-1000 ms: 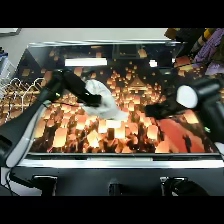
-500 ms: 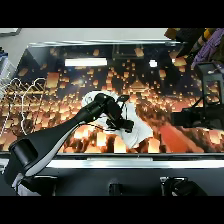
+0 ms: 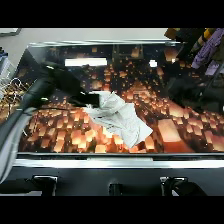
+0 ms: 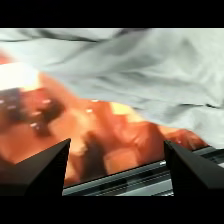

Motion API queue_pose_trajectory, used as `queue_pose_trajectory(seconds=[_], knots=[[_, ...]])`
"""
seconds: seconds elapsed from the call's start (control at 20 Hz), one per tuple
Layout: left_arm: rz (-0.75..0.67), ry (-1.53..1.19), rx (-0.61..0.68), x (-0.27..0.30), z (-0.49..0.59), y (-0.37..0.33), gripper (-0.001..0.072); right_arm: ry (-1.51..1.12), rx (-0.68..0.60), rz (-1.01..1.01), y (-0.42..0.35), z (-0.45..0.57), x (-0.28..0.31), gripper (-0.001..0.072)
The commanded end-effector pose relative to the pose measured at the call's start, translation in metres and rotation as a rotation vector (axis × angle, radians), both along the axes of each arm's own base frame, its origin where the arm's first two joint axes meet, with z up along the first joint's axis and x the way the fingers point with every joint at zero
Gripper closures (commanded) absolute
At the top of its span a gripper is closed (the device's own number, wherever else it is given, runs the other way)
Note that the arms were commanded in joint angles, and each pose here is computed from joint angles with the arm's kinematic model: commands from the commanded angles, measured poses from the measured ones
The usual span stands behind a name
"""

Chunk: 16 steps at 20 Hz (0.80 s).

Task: Fold the clothes and pants, and hang the long-sleeved shirts on hangers.

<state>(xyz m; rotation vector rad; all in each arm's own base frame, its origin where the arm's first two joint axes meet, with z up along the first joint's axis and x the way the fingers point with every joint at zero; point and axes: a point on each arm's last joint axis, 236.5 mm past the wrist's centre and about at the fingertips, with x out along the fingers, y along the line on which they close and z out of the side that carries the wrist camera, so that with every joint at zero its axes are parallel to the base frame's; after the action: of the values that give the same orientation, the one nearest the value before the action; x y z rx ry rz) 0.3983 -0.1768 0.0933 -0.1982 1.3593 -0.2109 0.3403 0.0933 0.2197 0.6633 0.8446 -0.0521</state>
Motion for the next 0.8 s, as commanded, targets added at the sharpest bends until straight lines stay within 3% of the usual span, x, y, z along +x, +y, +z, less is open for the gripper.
queue_pose_trajectory(seconds=[0.0, 0.1, 0.25, 0.55, 0.75], knots=[[0.162, -0.076, 0.081, -0.007, 0.047, 0.090, 0.0031, -0.074, 0.289, 0.031, -0.011, 0.022, 0.044, 0.0593], [0.227, -0.105, 0.077, -0.009, 0.062, 0.116, 0.0031, 0.046, 0.197, 0.091, -0.054, -0.019, 0.037, 0.0392], [0.287, -0.117, 0.077, -0.008, 0.067, 0.139, 0.0031, 0.291, 0.070, 0.206, -0.097, -0.104, 0.010, 0.0389], [0.297, -0.124, 0.077, -0.002, 0.064, 0.142, 0.0030, 0.464, 0.205, 0.304, -0.053, -0.239, -0.009, 0.0390], [0.302, -0.132, 0.086, 0.000, 0.064, 0.145, 0.0030, 0.531, 0.220, 0.413, -0.020, -0.288, -0.023, 0.0389]])
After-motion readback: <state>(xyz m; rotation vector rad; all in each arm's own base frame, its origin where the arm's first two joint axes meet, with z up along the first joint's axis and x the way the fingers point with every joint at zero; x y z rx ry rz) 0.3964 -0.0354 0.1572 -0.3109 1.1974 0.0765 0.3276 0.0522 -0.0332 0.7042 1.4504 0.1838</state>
